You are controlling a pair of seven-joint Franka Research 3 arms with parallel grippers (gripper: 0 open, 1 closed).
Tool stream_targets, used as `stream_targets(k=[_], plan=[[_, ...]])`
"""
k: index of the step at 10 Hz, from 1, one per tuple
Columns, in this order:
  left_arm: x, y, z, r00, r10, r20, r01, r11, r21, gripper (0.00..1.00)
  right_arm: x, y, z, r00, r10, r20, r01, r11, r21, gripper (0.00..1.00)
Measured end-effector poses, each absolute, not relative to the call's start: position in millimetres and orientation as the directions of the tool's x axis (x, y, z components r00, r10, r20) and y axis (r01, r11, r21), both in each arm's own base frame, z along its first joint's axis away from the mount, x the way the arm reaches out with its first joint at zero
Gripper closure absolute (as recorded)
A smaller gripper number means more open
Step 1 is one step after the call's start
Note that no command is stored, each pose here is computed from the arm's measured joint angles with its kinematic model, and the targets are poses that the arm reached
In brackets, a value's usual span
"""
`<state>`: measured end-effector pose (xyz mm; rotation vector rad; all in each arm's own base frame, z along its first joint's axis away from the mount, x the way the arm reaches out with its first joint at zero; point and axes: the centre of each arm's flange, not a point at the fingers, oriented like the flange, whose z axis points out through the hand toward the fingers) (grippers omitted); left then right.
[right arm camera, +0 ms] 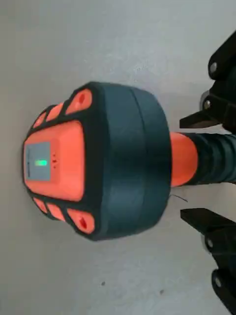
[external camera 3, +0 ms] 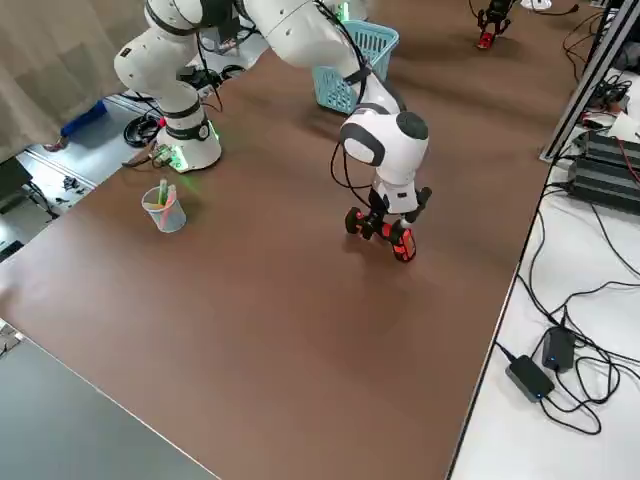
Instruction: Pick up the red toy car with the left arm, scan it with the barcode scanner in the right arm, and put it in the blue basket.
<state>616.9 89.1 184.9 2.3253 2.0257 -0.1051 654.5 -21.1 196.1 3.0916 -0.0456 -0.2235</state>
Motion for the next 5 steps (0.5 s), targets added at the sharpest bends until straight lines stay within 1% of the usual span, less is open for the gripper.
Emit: stream_targets(k=[3,5], plan=[[621.1,82.2,192.0,0.137,0.987,-0.089,0.991,-0.137,0.009,0.51,651.7,-19.3,194.4,0.986,-0.03,-0.167,-0.023,-0.999,0.044,0.38],[627.5,65.5,215.2,0.15,0.983,-0.102,0.989,-0.148,0.022,0.51,651.1,-19.5,194.2,0.985,-0.031,-0.171,-0.023,-0.999,0.044,0.38]])
